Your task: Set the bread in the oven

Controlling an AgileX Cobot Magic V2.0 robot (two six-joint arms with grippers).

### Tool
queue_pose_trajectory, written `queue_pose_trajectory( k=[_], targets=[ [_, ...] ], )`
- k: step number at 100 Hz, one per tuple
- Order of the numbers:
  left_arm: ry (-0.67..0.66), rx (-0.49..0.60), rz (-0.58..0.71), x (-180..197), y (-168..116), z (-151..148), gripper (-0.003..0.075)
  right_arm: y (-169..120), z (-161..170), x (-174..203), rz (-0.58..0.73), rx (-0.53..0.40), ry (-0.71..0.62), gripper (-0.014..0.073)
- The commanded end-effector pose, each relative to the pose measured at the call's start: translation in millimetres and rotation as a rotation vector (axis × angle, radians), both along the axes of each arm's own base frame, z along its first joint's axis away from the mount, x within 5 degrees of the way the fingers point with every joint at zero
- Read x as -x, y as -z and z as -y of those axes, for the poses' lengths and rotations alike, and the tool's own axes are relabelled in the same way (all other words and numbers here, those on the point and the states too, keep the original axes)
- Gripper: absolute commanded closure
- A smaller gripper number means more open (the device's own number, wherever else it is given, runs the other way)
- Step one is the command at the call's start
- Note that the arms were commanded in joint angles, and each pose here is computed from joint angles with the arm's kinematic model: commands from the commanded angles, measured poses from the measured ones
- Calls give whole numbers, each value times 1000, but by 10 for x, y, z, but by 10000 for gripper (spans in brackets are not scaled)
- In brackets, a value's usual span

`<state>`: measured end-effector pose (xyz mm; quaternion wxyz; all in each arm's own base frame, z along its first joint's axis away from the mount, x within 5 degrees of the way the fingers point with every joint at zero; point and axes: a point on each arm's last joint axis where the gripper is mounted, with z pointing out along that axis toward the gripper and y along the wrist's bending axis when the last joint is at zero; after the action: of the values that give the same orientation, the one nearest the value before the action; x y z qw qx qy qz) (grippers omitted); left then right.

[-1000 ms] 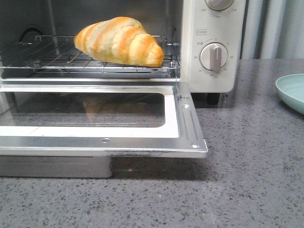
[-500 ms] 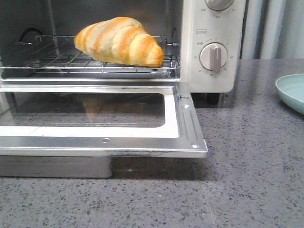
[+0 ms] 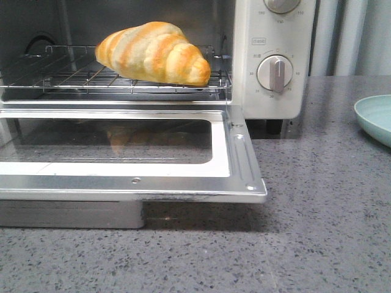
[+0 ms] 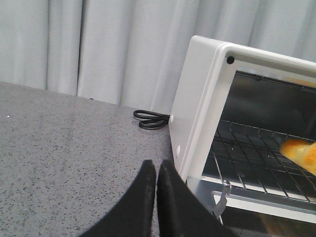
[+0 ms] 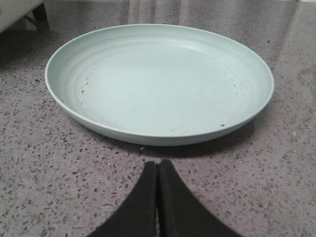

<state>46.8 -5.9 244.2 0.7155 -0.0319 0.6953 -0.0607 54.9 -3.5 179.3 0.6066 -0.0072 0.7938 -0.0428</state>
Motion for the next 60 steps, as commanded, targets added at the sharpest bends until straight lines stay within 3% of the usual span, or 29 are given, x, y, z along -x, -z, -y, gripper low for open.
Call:
queue_pose_trajectory(
  k=[1,43,60],
  targets=[
    [-29,23,122,65,-159,-23,741,0,4,-18,30,7,4,671],
    [-30,23,121,62,-153,-24,741,0,4,-18,30,7,4,671],
    [-61,21,84,1,41,-55,741,0,4,-18,30,7,4,671]
  ],
)
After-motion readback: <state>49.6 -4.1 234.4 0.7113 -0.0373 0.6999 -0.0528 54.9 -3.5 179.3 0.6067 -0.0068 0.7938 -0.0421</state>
